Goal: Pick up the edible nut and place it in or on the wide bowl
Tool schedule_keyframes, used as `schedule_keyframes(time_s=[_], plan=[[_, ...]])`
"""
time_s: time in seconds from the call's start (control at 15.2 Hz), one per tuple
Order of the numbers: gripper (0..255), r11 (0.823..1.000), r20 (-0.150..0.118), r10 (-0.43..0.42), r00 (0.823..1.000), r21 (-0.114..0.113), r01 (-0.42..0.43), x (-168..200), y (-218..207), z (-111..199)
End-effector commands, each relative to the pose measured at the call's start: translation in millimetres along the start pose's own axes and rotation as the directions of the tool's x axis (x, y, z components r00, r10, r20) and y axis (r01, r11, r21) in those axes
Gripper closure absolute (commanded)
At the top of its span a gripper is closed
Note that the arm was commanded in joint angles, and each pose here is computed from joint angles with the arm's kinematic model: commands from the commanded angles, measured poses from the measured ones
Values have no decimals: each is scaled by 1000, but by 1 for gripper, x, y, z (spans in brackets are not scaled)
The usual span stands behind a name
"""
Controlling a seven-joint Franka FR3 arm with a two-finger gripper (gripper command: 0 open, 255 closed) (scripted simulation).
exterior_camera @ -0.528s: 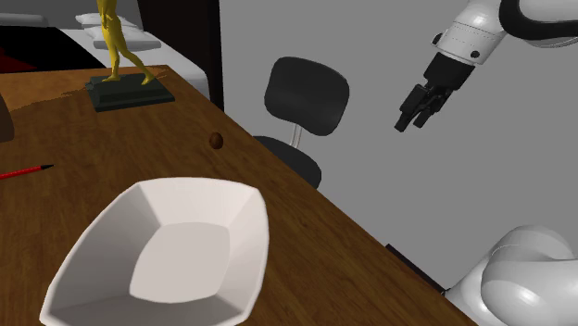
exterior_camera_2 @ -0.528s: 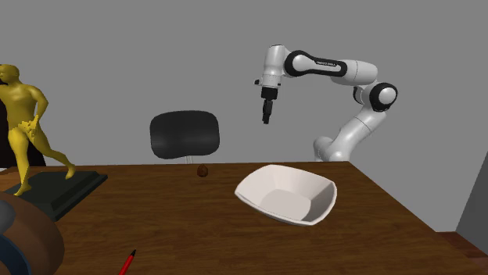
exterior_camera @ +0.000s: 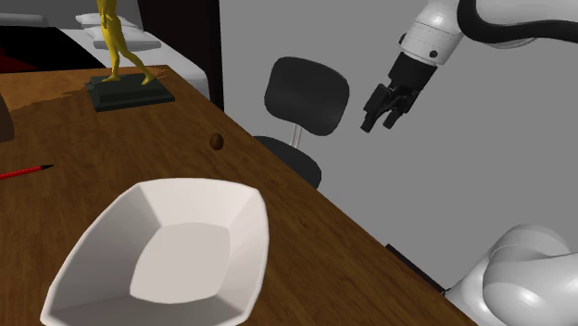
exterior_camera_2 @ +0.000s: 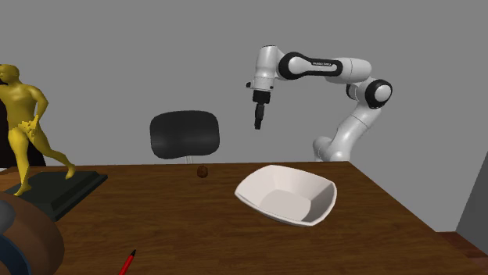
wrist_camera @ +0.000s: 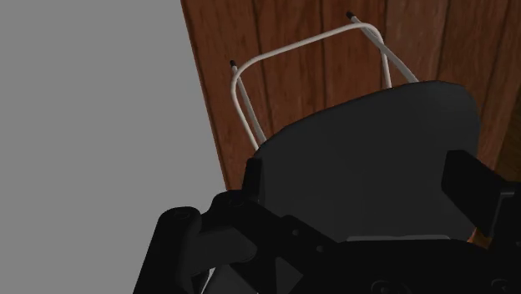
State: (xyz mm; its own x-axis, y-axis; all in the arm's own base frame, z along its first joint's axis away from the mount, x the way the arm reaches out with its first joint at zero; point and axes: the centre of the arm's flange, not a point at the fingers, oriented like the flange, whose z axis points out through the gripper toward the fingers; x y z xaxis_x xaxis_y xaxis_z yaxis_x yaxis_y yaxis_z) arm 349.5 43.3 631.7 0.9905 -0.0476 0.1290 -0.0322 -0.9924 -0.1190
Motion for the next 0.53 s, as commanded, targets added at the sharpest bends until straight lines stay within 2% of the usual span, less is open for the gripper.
schedule_keyframes(time_s=[0.0,0.46], plan=[[0,1000,-3,3,1000,6,-3,10,-22,5],[0,1000,-10,11,1000,23,-11,52,-98,27]])
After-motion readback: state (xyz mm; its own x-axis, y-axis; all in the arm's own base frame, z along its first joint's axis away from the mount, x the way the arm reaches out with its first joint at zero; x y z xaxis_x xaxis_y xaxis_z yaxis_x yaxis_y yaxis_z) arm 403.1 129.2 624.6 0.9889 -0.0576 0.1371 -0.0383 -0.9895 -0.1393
